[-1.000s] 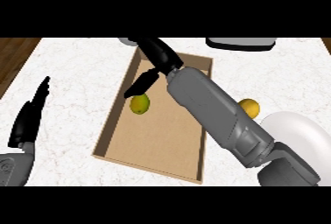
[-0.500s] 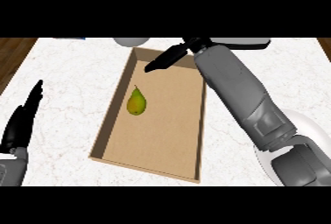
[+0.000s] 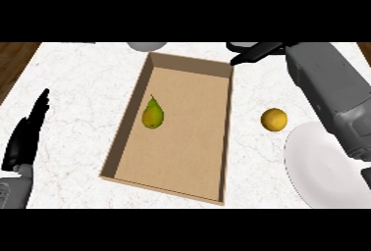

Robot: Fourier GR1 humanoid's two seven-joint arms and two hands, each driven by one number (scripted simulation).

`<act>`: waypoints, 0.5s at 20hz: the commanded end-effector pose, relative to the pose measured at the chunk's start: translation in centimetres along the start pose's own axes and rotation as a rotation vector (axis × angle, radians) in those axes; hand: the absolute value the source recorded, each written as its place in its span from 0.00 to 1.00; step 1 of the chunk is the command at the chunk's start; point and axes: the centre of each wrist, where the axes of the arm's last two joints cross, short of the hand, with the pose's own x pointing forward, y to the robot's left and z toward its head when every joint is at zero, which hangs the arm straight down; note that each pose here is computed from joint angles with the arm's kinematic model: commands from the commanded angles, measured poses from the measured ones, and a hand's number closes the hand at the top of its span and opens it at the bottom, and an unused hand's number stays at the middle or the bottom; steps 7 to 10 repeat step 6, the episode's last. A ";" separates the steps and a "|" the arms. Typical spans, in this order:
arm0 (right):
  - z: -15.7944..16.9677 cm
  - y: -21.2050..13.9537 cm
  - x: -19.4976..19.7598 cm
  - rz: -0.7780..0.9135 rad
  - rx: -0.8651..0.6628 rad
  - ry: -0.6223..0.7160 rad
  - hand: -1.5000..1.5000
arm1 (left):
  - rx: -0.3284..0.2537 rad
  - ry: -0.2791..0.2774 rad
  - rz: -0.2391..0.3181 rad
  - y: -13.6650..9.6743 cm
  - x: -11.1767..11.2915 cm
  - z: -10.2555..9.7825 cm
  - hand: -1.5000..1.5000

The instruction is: Pick the pear from the plate and place it in the cardboard box

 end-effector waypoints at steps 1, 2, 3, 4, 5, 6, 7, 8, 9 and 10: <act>1.5 -5.4 1.4 0.013 -0.028 -0.002 0.00 | -0.015 -0.010 -0.007 -0.8 0.5 -0.3 0.50; 4.0 -6.1 -1.2 0.011 -0.006 -0.012 0.00 | 0.000 -0.006 -0.004 0.2 -0.1 -0.3 0.50; 3.8 -6.6 -0.5 0.031 0.034 0.015 0.00 | -0.001 -0.007 -0.022 -0.1 1.1 -0.8 0.50; 4.0 -6.9 -0.5 0.043 0.045 0.015 0.00 | -0.011 -0.028 -0.004 -0.6 1.7 -0.2 0.50; 5.1 -8.0 -1.0 0.057 0.045 0.029 0.00 | -0.011 -0.024 0.009 -0.2 0.8 0.2 0.50; 4.4 -8.6 0.3 0.089 0.074 0.033 0.00 | -0.007 -0.018 -0.003 -0.6 0.3 -0.6 0.50; 4.4 -8.6 0.3 0.089 0.074 0.033 0.00 | -0.007 -0.018 -0.003 -0.6 0.3 -0.6 0.50; 4.4 -8.6 0.3 0.089 0.074 0.033 0.00 | -0.007 -0.018 -0.003 -0.6 0.3 -0.6 0.50; 4.4 -8.6 0.3 0.089 0.074 0.033 0.00 | -0.007 -0.018 -0.003 -0.6 0.3 -0.6 0.50; 4.4 -8.6 0.3 0.089 0.074 0.033 0.00 | -0.007 -0.018 -0.003 -0.6 0.3 -0.6 0.50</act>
